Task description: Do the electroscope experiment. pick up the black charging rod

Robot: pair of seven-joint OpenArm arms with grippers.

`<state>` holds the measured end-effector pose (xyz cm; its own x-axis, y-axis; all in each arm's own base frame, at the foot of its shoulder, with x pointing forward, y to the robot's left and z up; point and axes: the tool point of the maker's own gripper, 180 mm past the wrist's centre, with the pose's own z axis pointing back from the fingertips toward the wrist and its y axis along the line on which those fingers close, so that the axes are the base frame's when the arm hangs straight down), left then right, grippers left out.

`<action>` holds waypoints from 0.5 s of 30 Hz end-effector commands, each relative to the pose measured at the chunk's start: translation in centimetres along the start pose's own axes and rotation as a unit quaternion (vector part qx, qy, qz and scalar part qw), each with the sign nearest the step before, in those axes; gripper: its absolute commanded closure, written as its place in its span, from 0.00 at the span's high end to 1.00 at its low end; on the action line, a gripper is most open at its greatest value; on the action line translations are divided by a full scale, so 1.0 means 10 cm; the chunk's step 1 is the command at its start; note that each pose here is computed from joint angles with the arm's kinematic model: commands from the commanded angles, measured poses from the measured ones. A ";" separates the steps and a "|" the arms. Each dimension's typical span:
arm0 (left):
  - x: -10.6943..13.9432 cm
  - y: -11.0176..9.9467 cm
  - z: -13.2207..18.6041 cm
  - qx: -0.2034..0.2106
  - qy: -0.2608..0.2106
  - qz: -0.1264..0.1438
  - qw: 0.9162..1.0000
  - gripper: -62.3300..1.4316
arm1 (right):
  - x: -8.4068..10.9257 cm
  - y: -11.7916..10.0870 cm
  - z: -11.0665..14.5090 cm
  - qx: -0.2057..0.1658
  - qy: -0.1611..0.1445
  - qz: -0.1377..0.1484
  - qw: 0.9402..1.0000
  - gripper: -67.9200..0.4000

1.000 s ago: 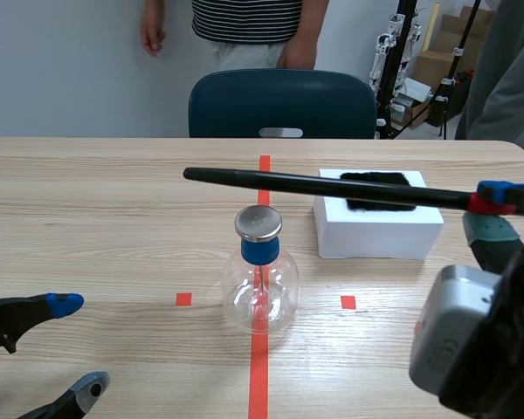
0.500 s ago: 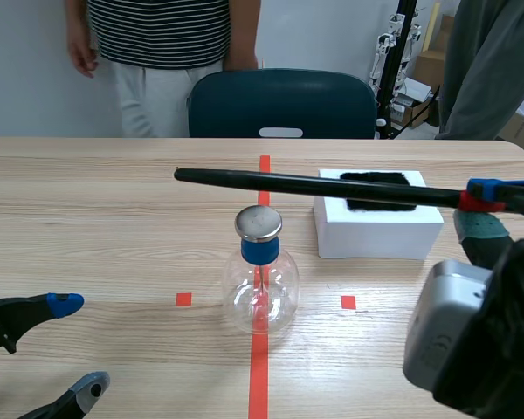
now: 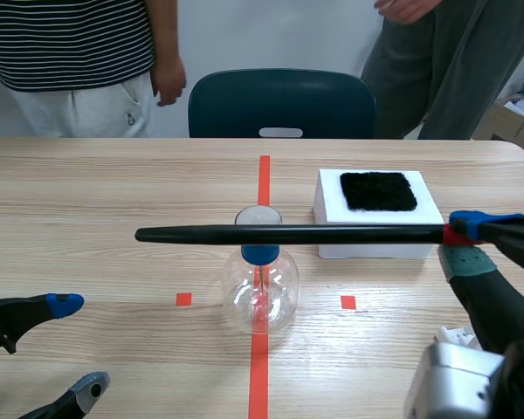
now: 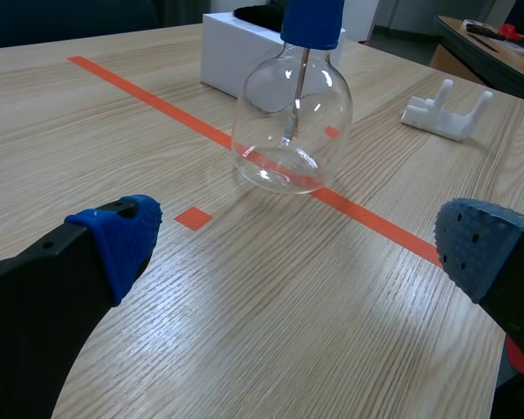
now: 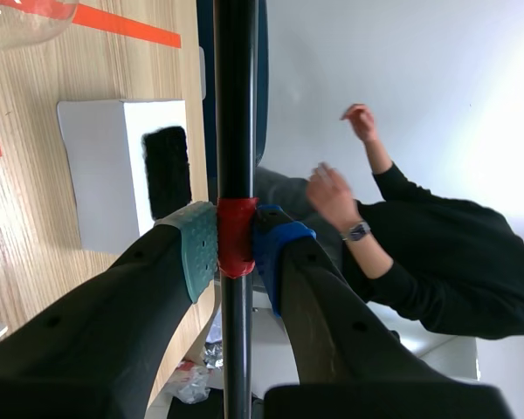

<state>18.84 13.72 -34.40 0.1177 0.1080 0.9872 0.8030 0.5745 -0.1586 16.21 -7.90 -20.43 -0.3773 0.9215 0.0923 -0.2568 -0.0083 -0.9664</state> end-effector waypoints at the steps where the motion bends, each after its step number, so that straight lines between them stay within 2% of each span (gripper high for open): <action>1: 0.08 0.04 -0.01 0.003 -0.015 -0.004 1.000 1.00 | 0.00 -0.08 -0.01 -0.015 -0.001 0.001 1.000 0.01; 12: 0.08 0.04 -0.01 0.003 -0.015 -0.004 1.000 1.00 | -0.01 -0.07 -0.01 -0.013 0.004 0.000 1.000 0.01; 15: 0.08 0.04 -0.01 0.003 -0.015 -0.004 1.000 1.00 | -0.05 -0.07 -0.01 -0.013 0.015 0.000 1.000 0.01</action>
<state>18.84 13.72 -34.40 0.1177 0.1080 0.9872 0.8030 0.5745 -0.1586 16.43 -8.43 -20.49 -0.3486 0.9334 0.0848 -0.2572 -0.0083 -0.9663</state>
